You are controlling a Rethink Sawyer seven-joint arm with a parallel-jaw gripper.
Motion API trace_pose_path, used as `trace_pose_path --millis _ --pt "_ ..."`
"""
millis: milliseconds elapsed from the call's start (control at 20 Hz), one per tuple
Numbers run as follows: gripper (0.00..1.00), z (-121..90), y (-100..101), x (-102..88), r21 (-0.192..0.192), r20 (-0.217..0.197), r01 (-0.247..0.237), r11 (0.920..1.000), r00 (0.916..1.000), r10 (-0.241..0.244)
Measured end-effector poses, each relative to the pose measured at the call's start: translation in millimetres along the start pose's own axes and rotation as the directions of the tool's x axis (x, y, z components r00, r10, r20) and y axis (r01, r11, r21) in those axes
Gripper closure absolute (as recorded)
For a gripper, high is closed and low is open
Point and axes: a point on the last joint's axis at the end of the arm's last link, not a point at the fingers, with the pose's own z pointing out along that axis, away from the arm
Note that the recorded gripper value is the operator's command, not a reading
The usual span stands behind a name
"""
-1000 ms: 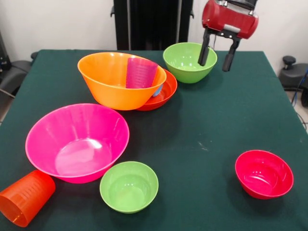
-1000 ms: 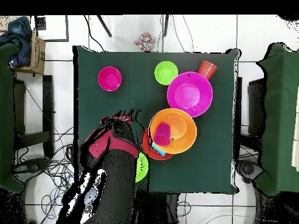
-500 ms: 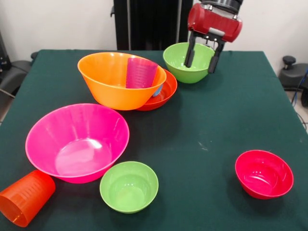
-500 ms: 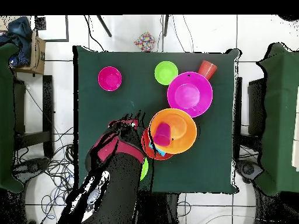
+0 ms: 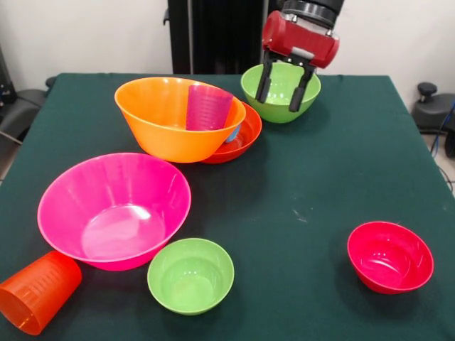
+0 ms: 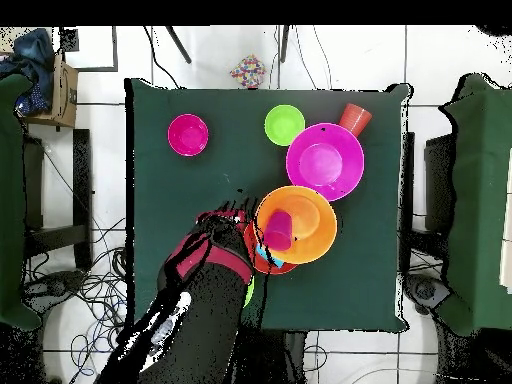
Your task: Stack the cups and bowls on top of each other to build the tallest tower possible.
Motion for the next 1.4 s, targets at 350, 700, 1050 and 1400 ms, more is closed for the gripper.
trace_pose_path --millis 350,700,1050,1400 --pt "0.0 -2.1 10.2 10.4 0.017 0.025 0.039 0.9991 0.9989 -0.04" --pt "0.0 -14.5 28.2 2.4 0.087 0.111 -0.021 0.996 0.9938 0.011" --pt "0.0 -31.0 28.6 -30.5 0.145 0.264 -0.12 0.9822 0.9613 0.078" --pt "0.0 -40.2 10.5 -52.8 0.13 0.344 -0.169 0.977 0.932 0.115"
